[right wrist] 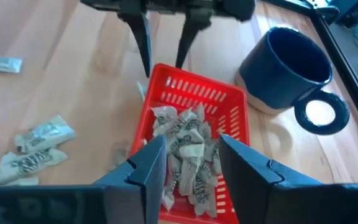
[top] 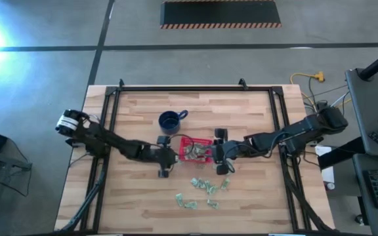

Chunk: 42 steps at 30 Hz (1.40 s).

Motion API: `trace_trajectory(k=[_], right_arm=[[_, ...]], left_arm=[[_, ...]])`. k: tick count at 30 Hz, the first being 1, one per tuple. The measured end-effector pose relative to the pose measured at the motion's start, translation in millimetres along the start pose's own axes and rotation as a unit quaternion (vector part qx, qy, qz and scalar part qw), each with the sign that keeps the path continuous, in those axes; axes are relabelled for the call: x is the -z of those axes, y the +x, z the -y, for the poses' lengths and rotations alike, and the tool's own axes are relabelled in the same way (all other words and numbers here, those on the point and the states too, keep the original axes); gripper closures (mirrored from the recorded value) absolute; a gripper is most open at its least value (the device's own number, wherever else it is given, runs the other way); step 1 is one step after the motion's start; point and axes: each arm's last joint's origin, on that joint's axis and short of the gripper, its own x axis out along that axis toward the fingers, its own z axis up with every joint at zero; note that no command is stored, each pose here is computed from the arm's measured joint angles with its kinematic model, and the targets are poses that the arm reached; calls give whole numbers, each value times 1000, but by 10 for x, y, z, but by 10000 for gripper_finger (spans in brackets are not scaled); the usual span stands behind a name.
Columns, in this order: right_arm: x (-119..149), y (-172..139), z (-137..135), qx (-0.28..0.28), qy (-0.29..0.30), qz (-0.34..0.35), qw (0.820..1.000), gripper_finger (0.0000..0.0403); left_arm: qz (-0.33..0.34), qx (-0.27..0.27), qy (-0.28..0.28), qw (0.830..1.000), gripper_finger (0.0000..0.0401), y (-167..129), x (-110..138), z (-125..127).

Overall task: Pick and place Stevia / Truvia into bins
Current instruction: Put the white stevia packet into the red basket

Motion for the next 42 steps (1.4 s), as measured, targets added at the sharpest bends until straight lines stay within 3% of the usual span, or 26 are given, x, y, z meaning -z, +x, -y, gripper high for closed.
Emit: trace_trajectory(k=[17, 31, 36, 42], right_arm=[[-11, -92, -53, -10, -3, 4, 1000, 273], [47, -94, -54, -11, 1, -25, 1000, 288], [103, -154, -28, 5, 17, -60, 998, 296], [232, -312, 48, 62, 84, -125, 987, 306]], left_arm=[[-16, 56, -19, 998, 270, 225, 88, -107], [-63, 68, -26, 995, 394, 87, 127, -113], [-82, 78, -24, 993, 398, -110, 123, -82], [-6, 61, -17, 998, 400, -361, -67, -30]])
